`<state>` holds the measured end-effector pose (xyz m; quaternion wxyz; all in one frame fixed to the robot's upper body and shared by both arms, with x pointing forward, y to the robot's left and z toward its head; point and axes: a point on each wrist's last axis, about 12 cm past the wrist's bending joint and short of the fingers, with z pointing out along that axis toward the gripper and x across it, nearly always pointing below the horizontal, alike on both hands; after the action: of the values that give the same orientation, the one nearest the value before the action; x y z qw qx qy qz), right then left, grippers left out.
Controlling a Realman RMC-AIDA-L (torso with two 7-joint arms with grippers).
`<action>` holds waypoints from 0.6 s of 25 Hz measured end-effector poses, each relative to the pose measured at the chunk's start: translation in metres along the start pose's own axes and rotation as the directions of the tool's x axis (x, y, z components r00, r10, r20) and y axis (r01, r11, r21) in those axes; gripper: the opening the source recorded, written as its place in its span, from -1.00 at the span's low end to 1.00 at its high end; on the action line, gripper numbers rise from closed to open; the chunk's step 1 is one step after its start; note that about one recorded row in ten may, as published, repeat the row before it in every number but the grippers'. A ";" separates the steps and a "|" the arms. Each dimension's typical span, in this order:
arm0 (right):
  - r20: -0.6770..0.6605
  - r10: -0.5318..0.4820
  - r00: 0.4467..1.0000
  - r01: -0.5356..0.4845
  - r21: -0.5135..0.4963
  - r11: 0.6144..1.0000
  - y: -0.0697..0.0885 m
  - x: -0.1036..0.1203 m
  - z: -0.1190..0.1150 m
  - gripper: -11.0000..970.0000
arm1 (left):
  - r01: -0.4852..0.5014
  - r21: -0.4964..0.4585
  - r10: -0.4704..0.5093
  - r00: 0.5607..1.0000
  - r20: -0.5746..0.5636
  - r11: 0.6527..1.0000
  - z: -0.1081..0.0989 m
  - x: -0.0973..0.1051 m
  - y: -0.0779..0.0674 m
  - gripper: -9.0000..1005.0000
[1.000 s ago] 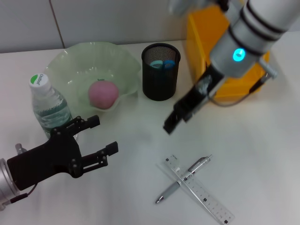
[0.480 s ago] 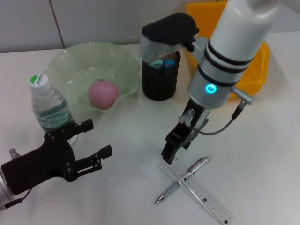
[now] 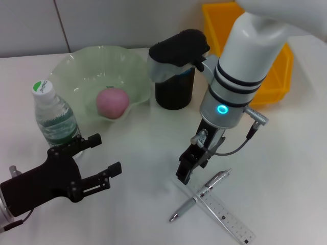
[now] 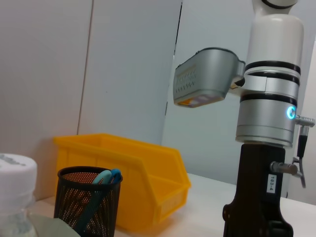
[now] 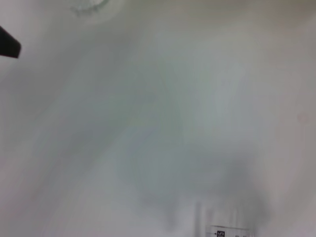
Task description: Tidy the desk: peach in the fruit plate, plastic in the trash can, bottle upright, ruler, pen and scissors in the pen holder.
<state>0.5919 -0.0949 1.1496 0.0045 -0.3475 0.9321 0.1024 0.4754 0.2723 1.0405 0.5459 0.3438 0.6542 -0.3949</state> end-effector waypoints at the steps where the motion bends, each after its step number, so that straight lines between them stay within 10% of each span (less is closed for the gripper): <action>1: -0.002 -0.002 1.000 0.002 0.001 1.000 0.001 0.000 0.001 0.28 | 0.000 0.000 0.000 1.000 0.000 1.000 0.000 0.000 0.000 0.68; 15: -0.021 -0.014 1.000 0.014 -0.003 1.000 0.006 -0.001 0.014 0.27 | -0.008 0.015 0.008 1.000 0.015 1.000 -0.005 -0.004 0.000 0.68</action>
<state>0.5879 -0.0867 1.1368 -0.0052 -0.3552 0.9294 0.1001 0.4734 0.2770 1.0445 0.5496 0.3476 0.6457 -0.4002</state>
